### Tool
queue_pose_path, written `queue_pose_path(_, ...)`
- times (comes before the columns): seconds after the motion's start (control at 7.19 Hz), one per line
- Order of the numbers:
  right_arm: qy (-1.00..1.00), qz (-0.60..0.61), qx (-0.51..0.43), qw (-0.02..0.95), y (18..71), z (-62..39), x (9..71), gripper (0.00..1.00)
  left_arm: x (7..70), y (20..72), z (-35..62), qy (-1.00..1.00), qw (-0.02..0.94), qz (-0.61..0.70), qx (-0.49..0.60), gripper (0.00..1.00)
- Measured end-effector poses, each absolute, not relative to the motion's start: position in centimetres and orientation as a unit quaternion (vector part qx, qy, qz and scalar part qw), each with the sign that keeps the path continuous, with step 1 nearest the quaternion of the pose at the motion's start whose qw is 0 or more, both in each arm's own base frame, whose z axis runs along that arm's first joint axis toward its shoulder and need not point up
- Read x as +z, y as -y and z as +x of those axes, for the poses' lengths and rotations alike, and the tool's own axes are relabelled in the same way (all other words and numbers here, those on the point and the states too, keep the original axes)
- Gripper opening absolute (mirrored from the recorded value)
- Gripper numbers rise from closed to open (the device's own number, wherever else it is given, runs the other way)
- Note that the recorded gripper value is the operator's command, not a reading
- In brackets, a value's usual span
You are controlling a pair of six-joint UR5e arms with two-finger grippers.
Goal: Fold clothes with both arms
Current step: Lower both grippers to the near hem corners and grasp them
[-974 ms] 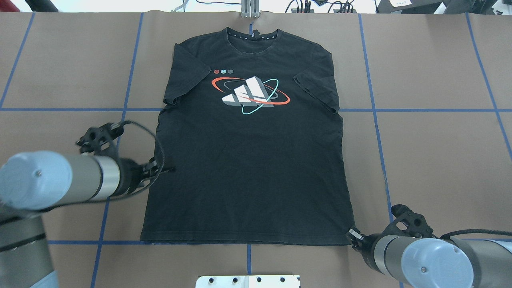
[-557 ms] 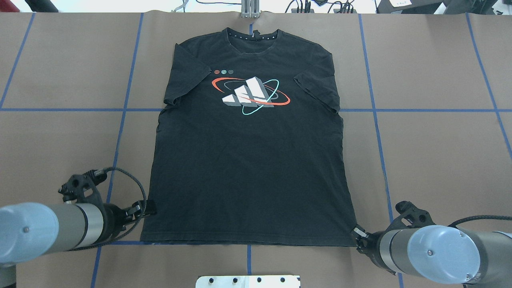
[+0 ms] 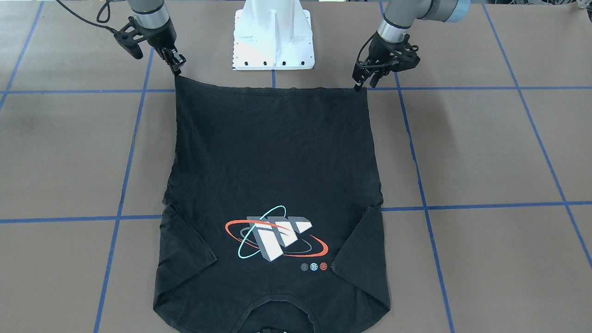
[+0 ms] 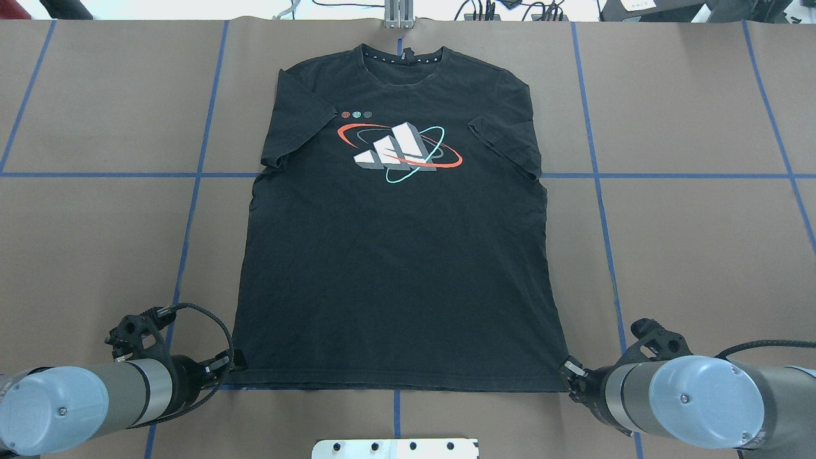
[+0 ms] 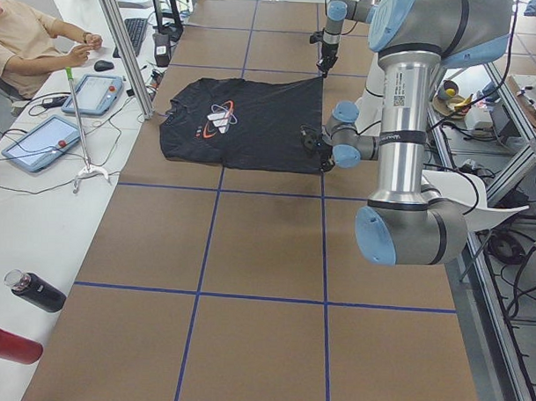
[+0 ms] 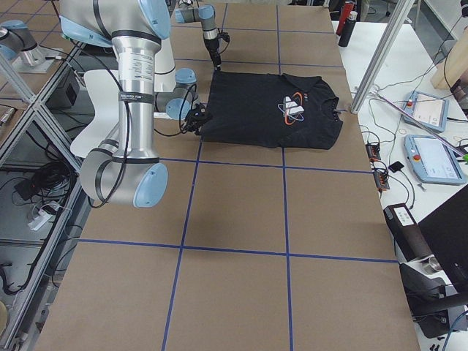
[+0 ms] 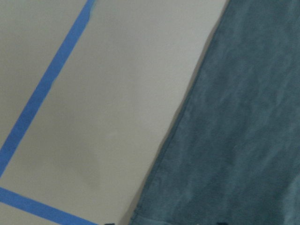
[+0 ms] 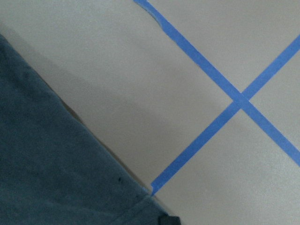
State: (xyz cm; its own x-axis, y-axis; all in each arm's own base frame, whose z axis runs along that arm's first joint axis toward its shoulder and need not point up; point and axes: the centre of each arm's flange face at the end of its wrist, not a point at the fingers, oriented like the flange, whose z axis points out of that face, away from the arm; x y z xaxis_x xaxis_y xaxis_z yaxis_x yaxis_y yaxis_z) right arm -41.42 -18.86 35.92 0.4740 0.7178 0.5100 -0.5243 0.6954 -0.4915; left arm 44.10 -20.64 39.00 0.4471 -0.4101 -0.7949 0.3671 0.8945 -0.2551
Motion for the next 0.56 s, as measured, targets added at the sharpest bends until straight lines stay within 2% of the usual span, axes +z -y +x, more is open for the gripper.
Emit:
queue_pose_path(0.28, 0.360, -0.135, 0.366, 0.848, 18.82, -41.45, 35.85, 0.00, 39.63, 19.97, 44.73, -0.469, 0.854, -0.026, -0.223, 0.57)
queue_pose_path(0.42, 0.360, -0.135, 0.365, 0.848, 18.78, -41.46, 35.85, 0.00, 39.80, 19.84, 44.87, -0.467, 0.856, -0.027, -0.222, 0.44)
queue_pose_path(0.56, 0.359, -0.135, 0.365, 0.848, 18.77, -41.47, 35.87, 0.00, 39.86, 19.76, 44.95, -0.467, 0.856, -0.027, -0.221, 0.41)
